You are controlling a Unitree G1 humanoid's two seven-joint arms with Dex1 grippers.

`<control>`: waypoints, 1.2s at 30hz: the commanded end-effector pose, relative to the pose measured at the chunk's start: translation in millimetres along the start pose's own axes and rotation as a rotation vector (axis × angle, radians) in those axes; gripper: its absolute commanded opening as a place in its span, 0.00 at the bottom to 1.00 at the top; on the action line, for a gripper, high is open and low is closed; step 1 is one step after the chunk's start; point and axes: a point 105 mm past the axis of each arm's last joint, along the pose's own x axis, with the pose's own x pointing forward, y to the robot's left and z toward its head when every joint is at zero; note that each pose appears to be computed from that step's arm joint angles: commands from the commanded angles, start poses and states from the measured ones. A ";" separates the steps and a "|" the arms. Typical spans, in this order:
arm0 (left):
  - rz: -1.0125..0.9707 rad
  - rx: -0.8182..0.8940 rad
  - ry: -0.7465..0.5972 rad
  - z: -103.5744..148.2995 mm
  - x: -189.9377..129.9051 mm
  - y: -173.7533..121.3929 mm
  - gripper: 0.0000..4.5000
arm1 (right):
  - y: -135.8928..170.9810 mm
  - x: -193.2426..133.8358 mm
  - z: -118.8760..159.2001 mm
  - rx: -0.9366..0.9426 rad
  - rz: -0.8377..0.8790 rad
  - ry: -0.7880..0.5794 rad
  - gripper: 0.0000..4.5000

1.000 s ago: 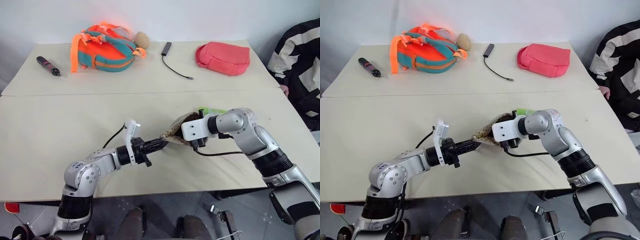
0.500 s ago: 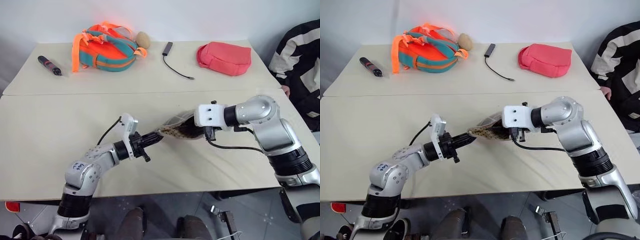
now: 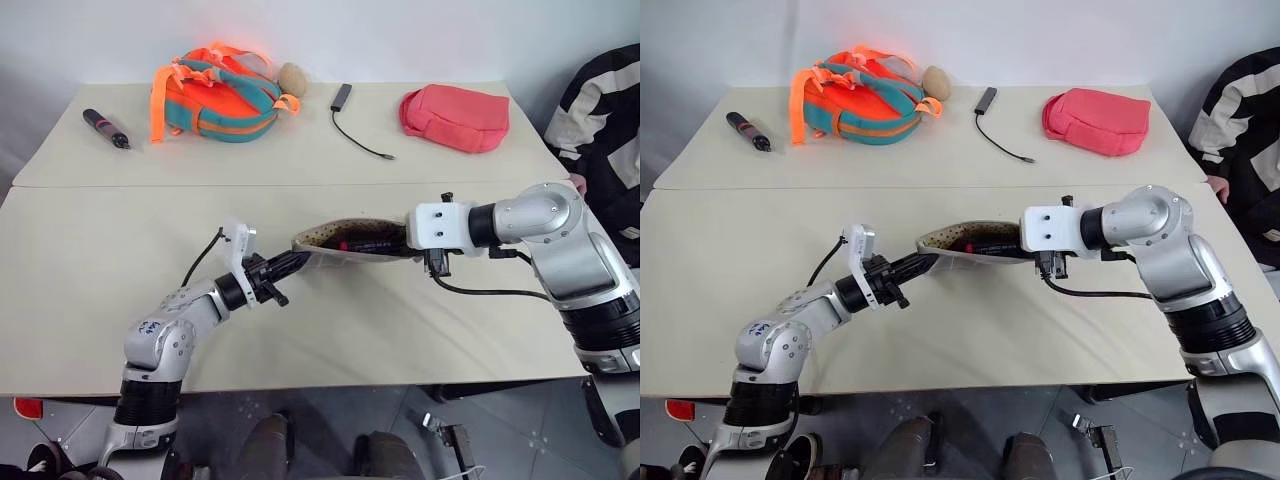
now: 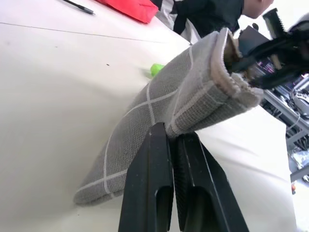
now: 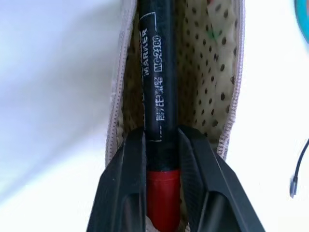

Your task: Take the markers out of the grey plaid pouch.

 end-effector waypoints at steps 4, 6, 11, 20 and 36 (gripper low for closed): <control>0.005 0.199 0.003 10.1 -1.7 -1.1 0.00 | -10.9 -11.1 32.8 0.064 -0.055 -0.203 0.13; 0.014 0.214 -0.020 14.4 -2.0 0.7 0.00 | -16.0 -13.7 42.3 0.079 -0.084 -0.261 0.13; 0.035 0.310 -0.045 22.6 -5.2 4.5 0.00 | -33.7 -23.7 62.9 0.117 -0.173 -0.384 0.13; 0.241 0.652 -0.035 70.3 -47.1 38.1 0.00 | -43.5 -38.7 28.0 0.156 -0.264 -0.258 0.13; 0.670 1.282 0.259 58.8 -106.4 88.0 0.00 | 25.0 12.4 -73.1 0.214 -0.302 0.024 0.13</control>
